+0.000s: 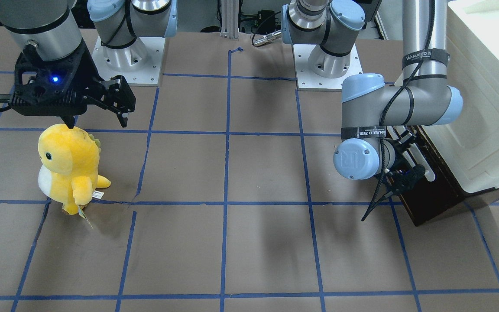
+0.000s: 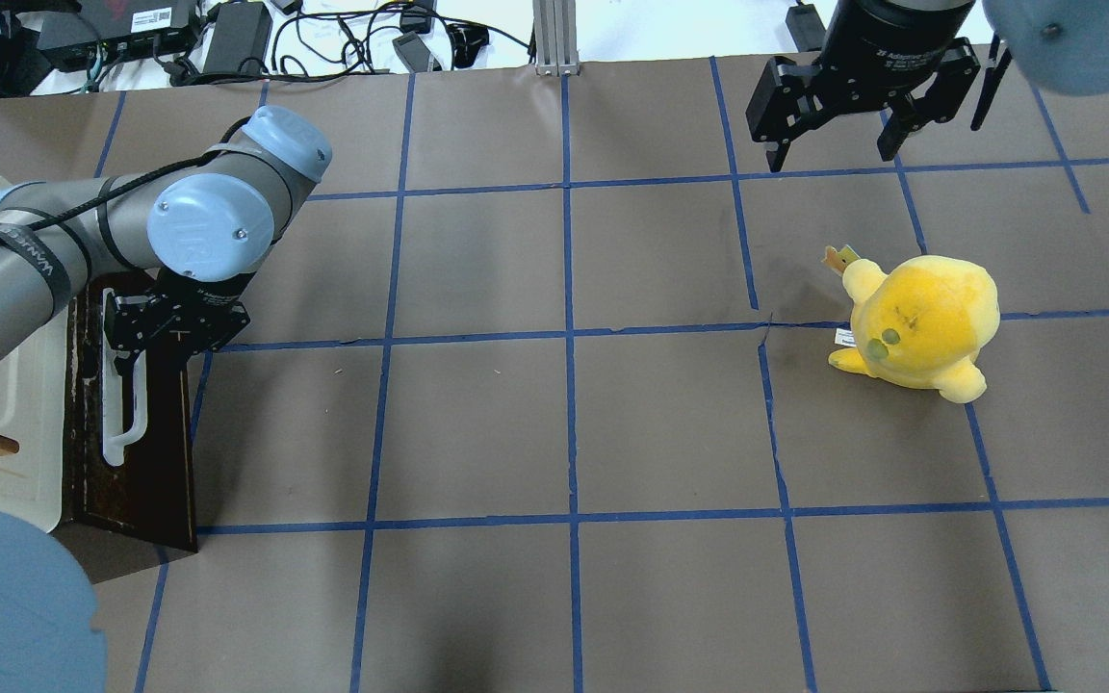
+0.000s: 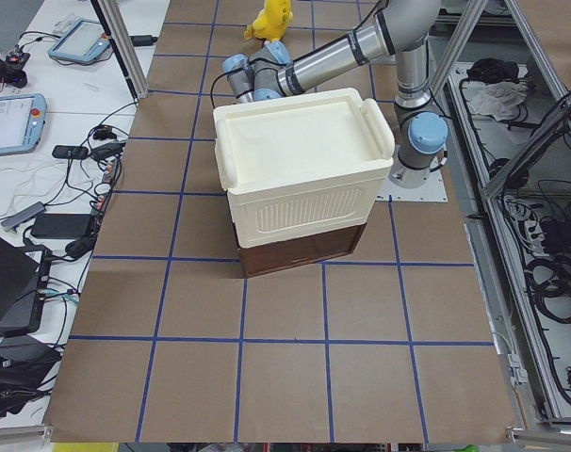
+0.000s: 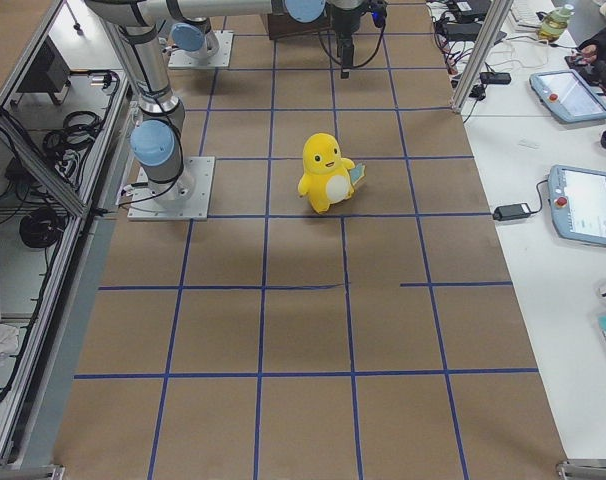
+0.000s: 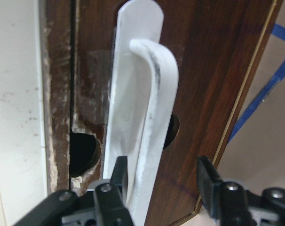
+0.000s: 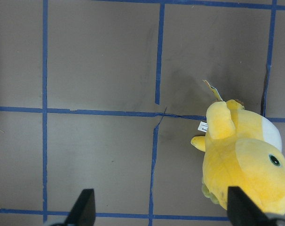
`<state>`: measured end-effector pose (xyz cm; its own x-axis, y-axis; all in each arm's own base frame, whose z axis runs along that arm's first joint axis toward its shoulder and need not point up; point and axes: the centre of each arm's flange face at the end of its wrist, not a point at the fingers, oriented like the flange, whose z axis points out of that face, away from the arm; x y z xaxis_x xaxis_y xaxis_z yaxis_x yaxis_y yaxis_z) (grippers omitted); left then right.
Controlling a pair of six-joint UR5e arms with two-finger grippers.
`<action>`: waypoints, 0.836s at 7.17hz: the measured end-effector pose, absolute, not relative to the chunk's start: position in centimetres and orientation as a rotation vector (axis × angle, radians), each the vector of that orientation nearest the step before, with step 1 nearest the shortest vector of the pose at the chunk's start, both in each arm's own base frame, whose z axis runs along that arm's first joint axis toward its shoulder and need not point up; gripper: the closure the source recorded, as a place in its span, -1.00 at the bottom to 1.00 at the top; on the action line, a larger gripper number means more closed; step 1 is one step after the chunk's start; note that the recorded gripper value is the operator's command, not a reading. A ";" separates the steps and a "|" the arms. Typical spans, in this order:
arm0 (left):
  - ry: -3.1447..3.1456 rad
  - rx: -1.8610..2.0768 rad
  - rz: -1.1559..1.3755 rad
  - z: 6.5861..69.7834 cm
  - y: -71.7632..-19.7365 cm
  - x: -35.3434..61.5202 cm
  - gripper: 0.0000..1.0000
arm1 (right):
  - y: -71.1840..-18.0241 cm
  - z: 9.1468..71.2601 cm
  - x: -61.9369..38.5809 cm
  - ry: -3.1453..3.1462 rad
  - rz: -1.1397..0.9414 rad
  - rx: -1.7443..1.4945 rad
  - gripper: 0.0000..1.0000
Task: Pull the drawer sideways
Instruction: 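Pull the handle with the left gripper, sliding the drawer out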
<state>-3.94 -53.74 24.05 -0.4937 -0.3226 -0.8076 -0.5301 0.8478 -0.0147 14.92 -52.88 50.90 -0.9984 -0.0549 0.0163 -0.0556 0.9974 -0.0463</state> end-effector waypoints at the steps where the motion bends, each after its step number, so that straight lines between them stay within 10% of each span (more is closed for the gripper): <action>1: 2.128 -0.622 0.299 24.0 -53.7 -3.7 0.04 | -52.9 50.9 14.9 -3.125 0.073 0.086 -1.00; 6: 2.123 -0.618 0.304 24.1 -53.7 -3.6 0.22 | -52.9 50.9 14.9 -3.125 0.073 0.087 -1.00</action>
